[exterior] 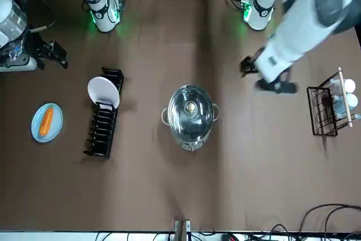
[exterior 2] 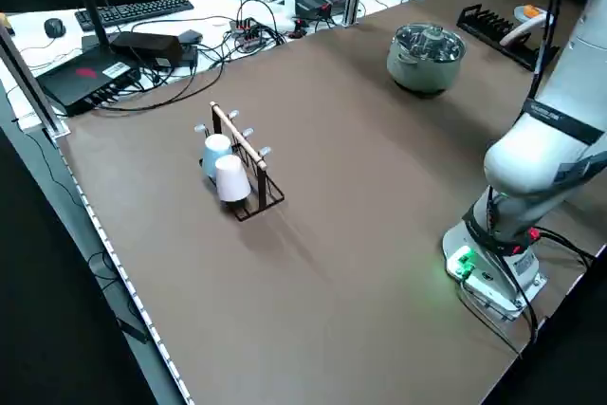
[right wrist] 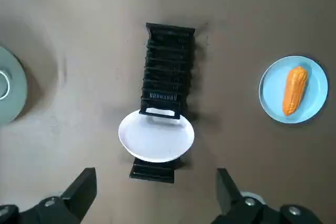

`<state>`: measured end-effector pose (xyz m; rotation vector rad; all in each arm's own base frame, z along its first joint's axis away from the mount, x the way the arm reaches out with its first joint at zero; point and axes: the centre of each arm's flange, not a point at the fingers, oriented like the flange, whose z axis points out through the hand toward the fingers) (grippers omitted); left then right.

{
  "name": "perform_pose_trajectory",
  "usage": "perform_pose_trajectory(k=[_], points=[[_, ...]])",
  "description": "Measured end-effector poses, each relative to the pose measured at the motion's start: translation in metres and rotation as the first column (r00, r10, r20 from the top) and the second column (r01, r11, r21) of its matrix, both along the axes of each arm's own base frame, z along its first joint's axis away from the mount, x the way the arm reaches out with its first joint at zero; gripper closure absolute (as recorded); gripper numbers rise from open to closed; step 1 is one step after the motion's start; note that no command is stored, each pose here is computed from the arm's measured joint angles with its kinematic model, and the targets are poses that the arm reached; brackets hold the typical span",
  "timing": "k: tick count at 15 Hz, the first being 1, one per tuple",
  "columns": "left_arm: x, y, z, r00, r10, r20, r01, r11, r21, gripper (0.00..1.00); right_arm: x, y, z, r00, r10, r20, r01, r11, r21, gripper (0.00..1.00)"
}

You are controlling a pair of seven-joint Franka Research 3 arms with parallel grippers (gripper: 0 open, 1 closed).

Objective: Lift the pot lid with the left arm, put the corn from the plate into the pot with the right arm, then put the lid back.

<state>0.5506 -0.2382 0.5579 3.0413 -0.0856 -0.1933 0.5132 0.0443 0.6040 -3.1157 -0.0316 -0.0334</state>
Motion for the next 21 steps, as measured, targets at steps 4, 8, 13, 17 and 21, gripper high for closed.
perform_pose_trajectory(k=[4,8,13,17,21], points=[[-0.005,-0.110,-0.070,0.996,0.089,0.018,-0.089,0.996,-0.017,0.00,0.004,0.000,0.003,0.999,-0.001,0.044,0.001,1.000,0.003,0.00],[-0.003,-0.187,-0.149,0.980,0.163,0.113,-0.158,0.986,-0.049,0.00,0.007,-0.007,0.005,0.998,-0.011,0.063,0.011,1.000,0.006,0.00],[-0.011,-0.228,-0.199,0.962,0.199,0.188,-0.196,0.980,-0.039,0.00,0.007,-0.003,0.005,0.998,-0.001,0.065,0.001,1.000,0.005,0.00],[-0.023,-0.242,-0.209,0.967,0.178,0.180,-0.175,0.984,-0.027,0.00,0.005,0.004,0.005,0.998,0.013,0.055,-0.014,1.000,0.003,0.00],[-0.025,-0.242,-0.215,0.967,0.194,0.165,-0.195,0.981,-0.010,0.01,0.001,0.004,0.001,1.000,0.020,0.020,-0.020,1.000,0.000,0.00]])
